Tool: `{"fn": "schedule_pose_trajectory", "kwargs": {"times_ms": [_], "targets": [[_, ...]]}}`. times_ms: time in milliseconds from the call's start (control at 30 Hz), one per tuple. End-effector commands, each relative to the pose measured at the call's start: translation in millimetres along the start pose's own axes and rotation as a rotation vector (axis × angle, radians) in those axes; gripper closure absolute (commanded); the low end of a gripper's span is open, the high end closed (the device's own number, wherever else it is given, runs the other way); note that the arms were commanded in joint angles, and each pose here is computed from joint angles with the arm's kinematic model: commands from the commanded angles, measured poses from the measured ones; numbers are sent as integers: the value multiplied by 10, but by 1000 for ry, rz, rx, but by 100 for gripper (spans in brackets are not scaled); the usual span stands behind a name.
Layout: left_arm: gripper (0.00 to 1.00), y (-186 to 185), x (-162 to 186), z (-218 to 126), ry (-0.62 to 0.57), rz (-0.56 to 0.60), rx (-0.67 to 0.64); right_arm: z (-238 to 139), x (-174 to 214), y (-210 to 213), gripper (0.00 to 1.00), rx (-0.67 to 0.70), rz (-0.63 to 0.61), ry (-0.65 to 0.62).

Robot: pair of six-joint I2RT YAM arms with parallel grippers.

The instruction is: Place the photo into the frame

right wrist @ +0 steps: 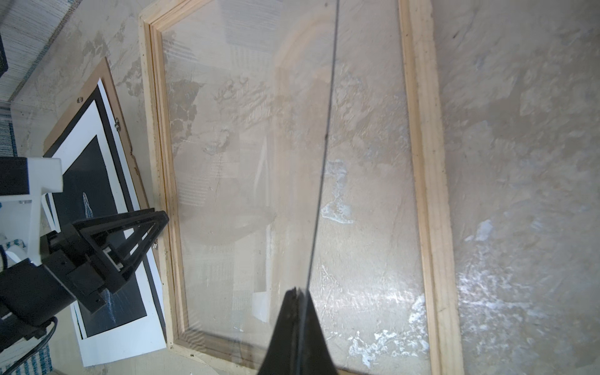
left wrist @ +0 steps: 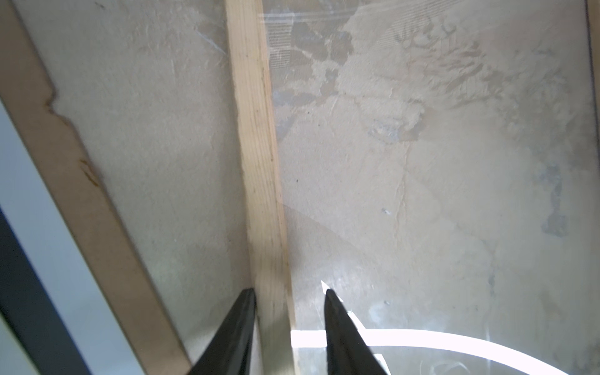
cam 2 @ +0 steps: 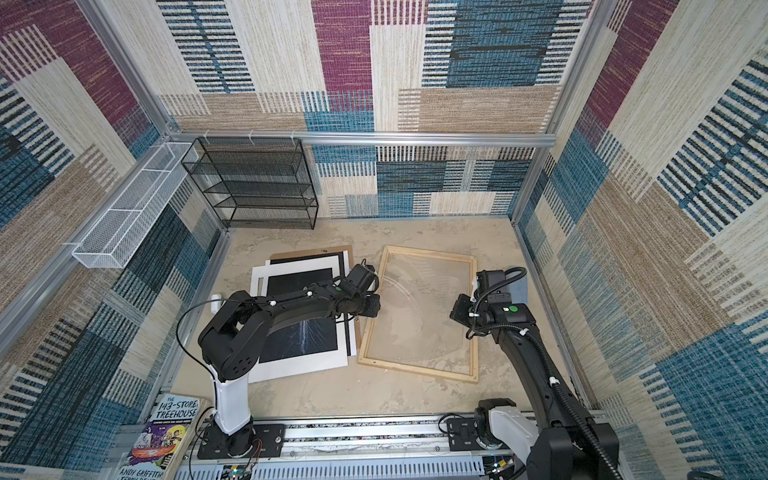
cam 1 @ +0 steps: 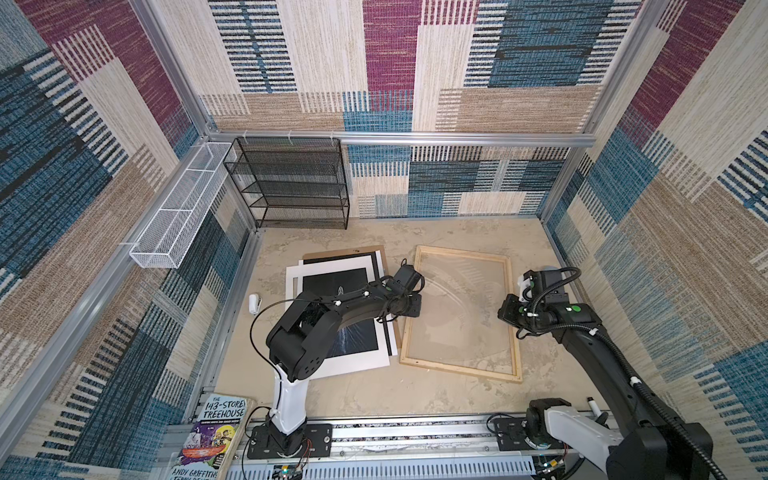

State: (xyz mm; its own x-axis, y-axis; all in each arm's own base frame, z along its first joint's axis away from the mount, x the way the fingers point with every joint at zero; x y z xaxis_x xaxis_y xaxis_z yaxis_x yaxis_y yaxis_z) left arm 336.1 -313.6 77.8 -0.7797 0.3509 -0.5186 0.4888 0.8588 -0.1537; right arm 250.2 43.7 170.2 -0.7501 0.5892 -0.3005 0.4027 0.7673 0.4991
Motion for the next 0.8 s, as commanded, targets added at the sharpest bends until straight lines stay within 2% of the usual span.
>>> {"fn": "schedule_pose_trajectory", "kwargs": {"times_ms": [0, 267, 767], "targets": [[63, -8, -2, 1, 7, 20, 4, -19, -107, 70, 100, -33, -39, -67], [70, 71, 48, 4, 27, -5, -50, 13, -164, 134, 100, -70, -75, -90], [73, -6, 62, -2, 27, 2, 8, 155, -219, 253, 100, -142, -144, -79]]}}
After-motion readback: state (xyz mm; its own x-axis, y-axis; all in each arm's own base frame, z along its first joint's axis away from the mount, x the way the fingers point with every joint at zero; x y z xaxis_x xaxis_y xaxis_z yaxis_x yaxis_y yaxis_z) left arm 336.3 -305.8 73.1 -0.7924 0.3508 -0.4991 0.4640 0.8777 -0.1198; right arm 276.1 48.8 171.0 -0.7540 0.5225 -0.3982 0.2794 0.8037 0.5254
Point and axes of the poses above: each gripper's point midway between its finger pads, its own z axis out along the fingers, its own y axis along the line the jaws close on, x = y × z, the point moved 4 cm from there along -z, back along the fingers, and after that the axes turned 12 degrees about z, right-handed, at the moved point
